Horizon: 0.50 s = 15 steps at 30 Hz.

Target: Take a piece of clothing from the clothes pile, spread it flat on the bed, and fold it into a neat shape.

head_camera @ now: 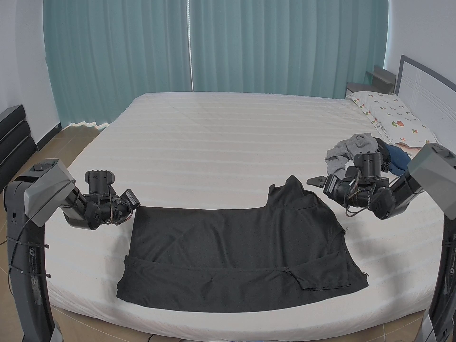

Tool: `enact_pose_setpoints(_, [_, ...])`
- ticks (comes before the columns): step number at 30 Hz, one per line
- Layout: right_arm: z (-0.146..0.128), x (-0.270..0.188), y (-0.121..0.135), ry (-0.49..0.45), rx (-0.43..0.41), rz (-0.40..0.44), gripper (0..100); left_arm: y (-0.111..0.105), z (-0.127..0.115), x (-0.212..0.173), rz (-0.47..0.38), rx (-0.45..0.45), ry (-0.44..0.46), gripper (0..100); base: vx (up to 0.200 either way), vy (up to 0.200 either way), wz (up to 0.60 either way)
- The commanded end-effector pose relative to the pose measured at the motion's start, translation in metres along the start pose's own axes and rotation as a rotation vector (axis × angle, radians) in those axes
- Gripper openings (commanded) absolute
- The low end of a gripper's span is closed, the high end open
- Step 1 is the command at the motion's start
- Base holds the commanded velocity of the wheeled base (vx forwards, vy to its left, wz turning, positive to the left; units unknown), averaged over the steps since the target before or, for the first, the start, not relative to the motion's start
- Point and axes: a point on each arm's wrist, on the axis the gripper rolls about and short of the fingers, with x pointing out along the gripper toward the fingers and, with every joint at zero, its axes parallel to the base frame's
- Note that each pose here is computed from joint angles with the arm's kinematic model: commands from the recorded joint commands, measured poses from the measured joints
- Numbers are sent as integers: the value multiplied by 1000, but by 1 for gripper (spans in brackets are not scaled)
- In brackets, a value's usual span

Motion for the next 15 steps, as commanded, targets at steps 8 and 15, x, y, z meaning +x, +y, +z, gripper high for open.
enact_pose_setpoints(8, [-22,76,-30,-18,-46,-128,100,-2,0,-6,7,-14,-6,0,0,0,0])
enact_pose_setpoints(15, [-7,81,-38,-55,-38,-128,100,-2,0,-6,9,-15,-1,0,0,0,0])
